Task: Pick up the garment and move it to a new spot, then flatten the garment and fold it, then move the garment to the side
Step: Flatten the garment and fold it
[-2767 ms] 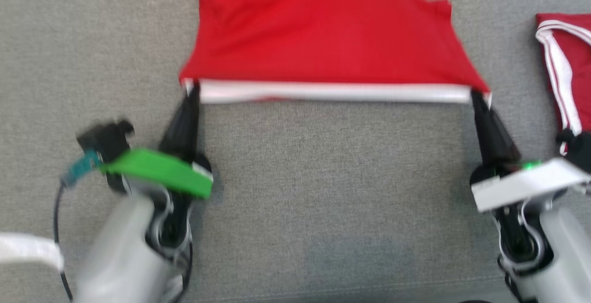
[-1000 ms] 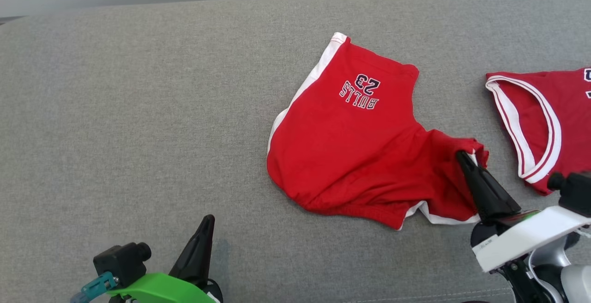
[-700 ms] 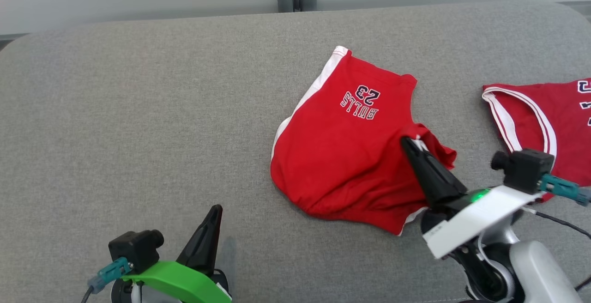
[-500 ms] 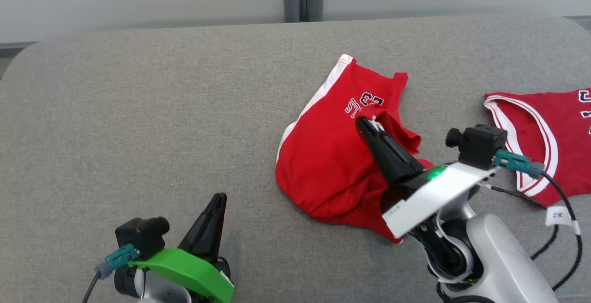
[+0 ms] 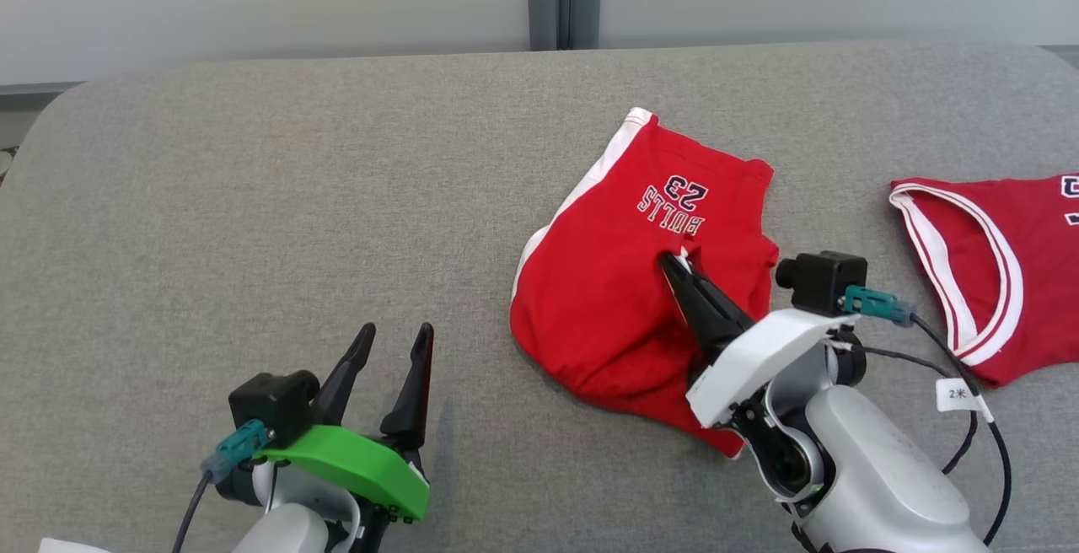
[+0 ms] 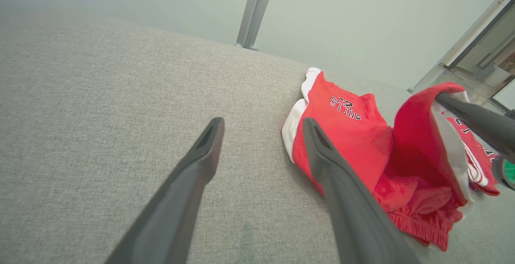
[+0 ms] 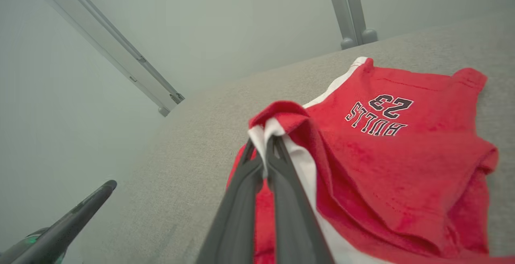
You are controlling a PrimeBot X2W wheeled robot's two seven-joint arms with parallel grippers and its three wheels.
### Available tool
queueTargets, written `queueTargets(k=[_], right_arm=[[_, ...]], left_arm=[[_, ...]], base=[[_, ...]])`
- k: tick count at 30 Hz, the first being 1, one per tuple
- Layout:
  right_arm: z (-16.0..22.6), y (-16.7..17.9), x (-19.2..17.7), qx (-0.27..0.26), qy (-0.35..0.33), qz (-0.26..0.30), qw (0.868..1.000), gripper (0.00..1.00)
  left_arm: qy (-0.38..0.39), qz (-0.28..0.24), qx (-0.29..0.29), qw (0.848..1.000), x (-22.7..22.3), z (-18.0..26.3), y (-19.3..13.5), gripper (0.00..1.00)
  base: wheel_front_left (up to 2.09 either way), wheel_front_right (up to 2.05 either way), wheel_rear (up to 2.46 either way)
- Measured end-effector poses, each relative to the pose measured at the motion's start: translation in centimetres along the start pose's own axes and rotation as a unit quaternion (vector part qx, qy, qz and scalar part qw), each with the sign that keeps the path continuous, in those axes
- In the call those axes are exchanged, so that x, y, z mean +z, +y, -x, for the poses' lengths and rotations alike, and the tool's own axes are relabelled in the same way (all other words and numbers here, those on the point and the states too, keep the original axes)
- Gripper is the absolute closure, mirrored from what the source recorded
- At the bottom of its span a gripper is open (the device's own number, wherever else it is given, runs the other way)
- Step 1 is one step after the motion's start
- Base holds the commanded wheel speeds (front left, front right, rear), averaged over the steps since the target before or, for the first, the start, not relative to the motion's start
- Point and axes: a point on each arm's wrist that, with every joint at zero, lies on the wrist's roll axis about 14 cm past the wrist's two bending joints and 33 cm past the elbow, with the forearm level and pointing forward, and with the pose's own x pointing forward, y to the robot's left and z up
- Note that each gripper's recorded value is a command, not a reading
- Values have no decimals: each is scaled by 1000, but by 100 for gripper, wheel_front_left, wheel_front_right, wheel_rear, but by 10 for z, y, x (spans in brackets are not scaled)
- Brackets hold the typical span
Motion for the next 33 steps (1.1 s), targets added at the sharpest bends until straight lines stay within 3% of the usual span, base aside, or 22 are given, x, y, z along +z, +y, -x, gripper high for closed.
queueTargets(k=[7, 11, 12, 13, 18, 24, 33], right_arm=[[5, -23, -24, -23, 31, 46, 998, 100], [3, -34, -26, -21, 41, 101, 994, 100], [4, -37, -26, -22, 43, 117, 992, 57], [5, -39, -28, -21, 47, 134, 990, 0], [10, -37, -30, -15, 51, 172, 984, 0], [26, -46, -4, -23, 14, 210, 977, 0], [90, -70, 42, -93, -75, 243, 963, 0]], left_arm=[[6, 4, -17, 1000, -12, -10, -6, 0], [9, 5, -18, 1000, -15, -15, -5, 0], [10, 4, -19, 1000, -16, -16, -5, 0], [11, 4, -19, 1000, -17, -16, -4, 0], [12, -6, -19, 1000, -19, -15, -4, 0], [-1, -10, -16, 1000, -14, -8, -5, 0], [-31, -32, -14, 999, -4, 20, -6, 0]], base=[[0, 0, 0], [0, 0, 0], [0, 0, 0], [0, 0, 0], [0, 0, 0], [0, 0, 0], [0, 0, 0]])
